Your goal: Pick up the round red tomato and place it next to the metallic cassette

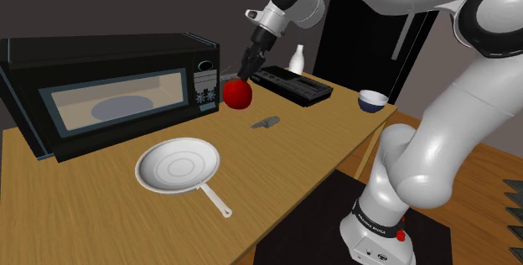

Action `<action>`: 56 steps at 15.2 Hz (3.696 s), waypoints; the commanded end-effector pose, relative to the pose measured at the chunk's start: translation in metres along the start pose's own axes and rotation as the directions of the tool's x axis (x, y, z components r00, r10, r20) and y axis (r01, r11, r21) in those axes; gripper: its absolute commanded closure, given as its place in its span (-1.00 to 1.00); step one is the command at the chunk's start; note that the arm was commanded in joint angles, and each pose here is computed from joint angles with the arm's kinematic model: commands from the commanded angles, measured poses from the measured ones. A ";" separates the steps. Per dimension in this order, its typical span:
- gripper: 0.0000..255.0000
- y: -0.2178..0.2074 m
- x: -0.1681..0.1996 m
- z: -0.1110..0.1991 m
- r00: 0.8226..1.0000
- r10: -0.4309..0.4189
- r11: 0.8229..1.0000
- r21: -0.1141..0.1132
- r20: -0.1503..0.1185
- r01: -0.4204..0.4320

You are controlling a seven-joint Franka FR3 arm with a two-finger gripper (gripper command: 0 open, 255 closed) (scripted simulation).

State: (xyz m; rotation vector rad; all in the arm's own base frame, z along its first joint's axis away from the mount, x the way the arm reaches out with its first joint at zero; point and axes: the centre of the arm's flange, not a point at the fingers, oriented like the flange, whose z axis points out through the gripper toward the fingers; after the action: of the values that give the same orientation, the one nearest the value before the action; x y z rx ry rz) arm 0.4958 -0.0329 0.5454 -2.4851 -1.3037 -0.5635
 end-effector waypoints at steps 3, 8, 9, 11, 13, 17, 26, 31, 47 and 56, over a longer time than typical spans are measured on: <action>1.00 0.015 -0.038 -0.023 1.000 0.000 1.000 0.000 0.000 0.000; 1.00 0.036 -0.093 -0.054 1.000 0.000 1.000 0.000 0.000 0.000; 1.00 0.040 -0.104 -0.060 1.000 0.000 1.000 0.000 0.000 0.000; 1.00 0.048 -0.126 -0.072 1.000 0.000 1.000 0.000 0.000 0.000; 1.00 0.056 -0.148 -0.084 1.000 0.000 1.000 0.000 0.000 0.000; 1.00 0.073 -0.192 -0.108 1.000 0.000 1.000 0.000 0.000 0.000; 1.00 0.109 -0.291 -0.163 1.000 0.000 1.000 0.000 0.000 0.000; 1.00 0.130 -0.346 -0.193 1.000 0.000 1.000 0.000 0.000 0.000; 1.00 0.168 -0.460 -0.214 1.000 0.000 1.000 0.000 0.000 0.000; 1.00 0.171 -0.482 -0.172 1.000 0.000 1.000 0.000 0.000 0.000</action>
State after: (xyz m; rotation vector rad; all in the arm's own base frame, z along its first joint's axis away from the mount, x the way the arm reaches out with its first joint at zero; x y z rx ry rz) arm 0.3532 -0.5457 0.4699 -2.4848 -1.3033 -0.5635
